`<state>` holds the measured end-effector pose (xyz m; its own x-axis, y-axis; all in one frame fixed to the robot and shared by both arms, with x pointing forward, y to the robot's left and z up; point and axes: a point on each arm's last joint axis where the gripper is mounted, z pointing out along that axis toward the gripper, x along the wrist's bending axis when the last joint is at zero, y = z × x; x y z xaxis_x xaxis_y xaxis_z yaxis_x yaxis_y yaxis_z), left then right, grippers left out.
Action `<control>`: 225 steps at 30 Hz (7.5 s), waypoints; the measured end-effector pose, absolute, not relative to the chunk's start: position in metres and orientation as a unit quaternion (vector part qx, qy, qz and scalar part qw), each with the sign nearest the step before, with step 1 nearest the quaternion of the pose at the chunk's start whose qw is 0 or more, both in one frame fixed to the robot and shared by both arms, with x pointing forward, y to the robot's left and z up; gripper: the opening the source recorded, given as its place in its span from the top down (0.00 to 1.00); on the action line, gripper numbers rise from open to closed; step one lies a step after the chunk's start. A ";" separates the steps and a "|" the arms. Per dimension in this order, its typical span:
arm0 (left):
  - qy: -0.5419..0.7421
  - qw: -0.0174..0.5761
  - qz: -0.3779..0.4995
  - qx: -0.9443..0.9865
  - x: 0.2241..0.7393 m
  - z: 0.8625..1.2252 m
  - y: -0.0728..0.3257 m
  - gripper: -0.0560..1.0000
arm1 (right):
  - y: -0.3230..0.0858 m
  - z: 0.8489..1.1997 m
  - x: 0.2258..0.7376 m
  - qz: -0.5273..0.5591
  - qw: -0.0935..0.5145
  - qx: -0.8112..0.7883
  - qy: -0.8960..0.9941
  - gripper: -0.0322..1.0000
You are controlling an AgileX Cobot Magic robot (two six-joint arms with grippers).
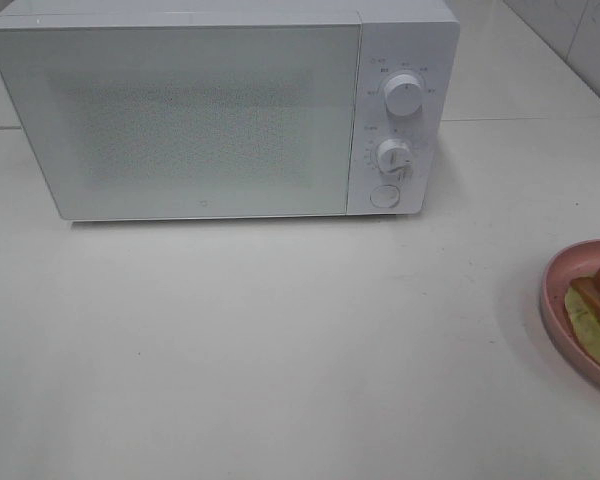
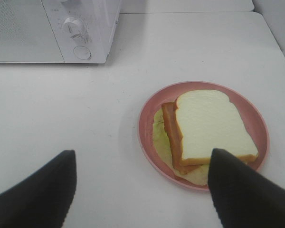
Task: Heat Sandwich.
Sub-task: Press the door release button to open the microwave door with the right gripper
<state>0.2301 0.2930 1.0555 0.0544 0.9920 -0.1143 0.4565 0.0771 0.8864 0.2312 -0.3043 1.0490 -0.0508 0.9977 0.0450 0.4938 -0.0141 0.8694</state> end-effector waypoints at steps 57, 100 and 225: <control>0.606 0.413 0.324 0.597 0.230 1.055 0.293 0.03 | -0.283 1.057 0.380 0.359 0.323 0.594 0.644 0.22; 0.606 0.413 0.324 0.597 0.230 1.055 0.293 0.03 | -0.257 0.959 0.496 0.434 0.363 0.570 0.596 0.22; 0.606 0.413 0.324 0.597 0.230 1.055 0.293 0.03 | -0.144 0.874 0.509 0.540 -0.057 0.838 0.054 0.96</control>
